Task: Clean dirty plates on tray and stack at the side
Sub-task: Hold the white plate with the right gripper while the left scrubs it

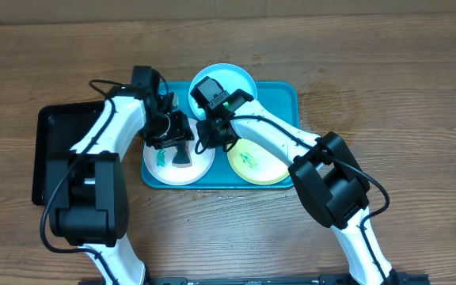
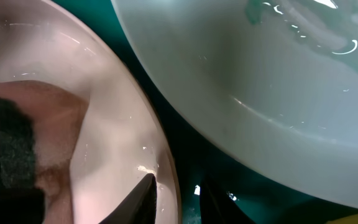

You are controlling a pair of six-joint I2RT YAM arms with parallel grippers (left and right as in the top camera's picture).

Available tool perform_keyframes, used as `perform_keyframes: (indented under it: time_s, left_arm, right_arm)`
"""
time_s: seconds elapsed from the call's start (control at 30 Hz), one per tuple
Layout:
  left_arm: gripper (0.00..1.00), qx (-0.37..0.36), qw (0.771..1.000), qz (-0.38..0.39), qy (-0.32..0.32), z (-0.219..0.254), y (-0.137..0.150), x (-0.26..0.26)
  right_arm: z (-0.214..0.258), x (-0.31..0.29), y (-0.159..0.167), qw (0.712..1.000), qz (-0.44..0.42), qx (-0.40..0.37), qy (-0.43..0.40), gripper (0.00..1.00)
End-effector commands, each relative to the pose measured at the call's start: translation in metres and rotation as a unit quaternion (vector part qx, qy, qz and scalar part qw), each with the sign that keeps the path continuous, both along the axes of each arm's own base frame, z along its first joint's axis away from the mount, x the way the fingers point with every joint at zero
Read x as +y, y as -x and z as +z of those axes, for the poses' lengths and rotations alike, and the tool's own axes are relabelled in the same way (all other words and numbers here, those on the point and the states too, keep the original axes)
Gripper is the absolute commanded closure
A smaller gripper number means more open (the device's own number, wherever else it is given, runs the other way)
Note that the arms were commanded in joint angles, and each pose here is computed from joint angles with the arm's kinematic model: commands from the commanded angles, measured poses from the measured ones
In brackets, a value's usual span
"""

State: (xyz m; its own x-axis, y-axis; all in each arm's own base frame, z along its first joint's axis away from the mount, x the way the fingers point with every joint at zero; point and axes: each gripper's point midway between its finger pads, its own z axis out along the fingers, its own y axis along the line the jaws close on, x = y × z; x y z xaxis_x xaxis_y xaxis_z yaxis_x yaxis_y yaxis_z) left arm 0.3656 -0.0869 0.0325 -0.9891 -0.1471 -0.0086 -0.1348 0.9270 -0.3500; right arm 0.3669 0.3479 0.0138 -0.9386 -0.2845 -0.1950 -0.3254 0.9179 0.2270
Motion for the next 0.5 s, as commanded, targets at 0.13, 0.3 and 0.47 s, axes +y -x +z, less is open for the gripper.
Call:
perform_keyframes:
  time_s: [0.13,0.3,0.47]
  left_arm:
    - [0.52,0.026,0.997,0.012,-0.067,-0.017,0.01,0.02]
    - [0.56,0.032,0.997,0.012,-0.076,-0.018,0.012,0.023]
    - [0.6,0.032,0.997,0.013,-0.075,-0.018,0.012,0.022]
  right_arm:
    - [-0.006,-0.003,0.0,1.0,-0.006,0.003,0.007,0.75]
    - [-0.006,-0.003,0.0,1.0,-0.006,0.003,0.007,0.75]
    - [-0.006,-0.003,0.0,1.0,-0.006,0.004,0.007,0.75]
